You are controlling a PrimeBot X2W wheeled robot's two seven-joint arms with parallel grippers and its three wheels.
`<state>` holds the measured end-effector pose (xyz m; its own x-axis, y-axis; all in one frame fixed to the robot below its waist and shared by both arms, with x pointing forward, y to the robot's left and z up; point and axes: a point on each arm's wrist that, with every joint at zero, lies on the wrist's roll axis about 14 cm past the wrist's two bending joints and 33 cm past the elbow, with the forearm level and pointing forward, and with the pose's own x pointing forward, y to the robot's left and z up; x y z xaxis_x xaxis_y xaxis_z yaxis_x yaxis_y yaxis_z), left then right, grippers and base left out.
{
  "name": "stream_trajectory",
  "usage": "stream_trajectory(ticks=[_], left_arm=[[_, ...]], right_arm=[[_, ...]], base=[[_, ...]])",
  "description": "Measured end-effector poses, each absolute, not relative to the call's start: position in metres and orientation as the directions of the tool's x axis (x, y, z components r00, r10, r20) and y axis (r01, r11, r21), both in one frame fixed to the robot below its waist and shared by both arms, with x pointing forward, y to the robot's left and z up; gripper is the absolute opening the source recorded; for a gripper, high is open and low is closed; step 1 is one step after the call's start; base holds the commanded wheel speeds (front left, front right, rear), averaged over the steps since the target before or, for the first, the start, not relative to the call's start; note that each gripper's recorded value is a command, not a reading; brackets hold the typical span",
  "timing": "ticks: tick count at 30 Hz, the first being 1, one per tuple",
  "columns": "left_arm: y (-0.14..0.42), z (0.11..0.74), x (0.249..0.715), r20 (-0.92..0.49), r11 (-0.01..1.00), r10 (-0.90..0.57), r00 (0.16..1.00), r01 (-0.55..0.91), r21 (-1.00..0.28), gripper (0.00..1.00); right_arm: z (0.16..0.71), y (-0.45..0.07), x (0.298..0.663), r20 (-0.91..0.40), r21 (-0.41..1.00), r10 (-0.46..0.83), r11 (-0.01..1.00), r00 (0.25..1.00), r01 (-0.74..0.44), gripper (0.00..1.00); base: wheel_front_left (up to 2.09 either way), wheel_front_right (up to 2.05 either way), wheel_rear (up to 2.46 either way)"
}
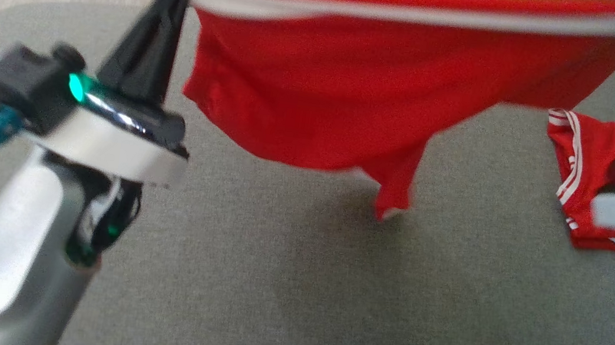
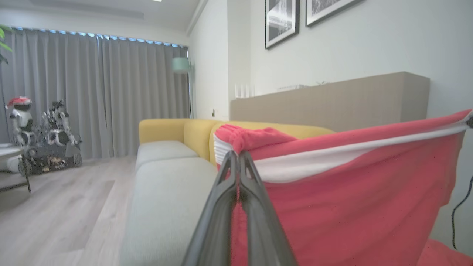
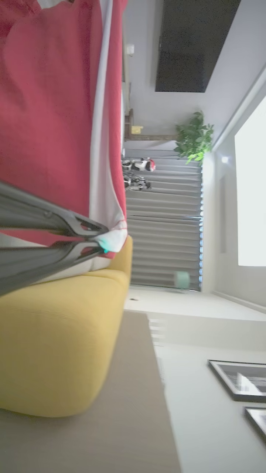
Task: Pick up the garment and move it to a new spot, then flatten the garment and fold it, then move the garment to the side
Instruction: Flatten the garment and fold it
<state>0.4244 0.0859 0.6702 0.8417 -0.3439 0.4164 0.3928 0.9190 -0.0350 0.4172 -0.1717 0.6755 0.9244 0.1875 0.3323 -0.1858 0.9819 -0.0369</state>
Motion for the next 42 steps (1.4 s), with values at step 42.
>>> stream_trajectory(ticks=[42], left_arm=[[0.093, 0.622, 0.582, 0.158, 0.95, -0.252, 0.955, 0.275, -0.146, 0.0]], right_arm=[[0.629, -0.111, 0.59, 0.074, 0.134, 0.288, 0.946, 0.955, -0.295, 0.0]], base=[[0.0, 0.0, 0.0]])
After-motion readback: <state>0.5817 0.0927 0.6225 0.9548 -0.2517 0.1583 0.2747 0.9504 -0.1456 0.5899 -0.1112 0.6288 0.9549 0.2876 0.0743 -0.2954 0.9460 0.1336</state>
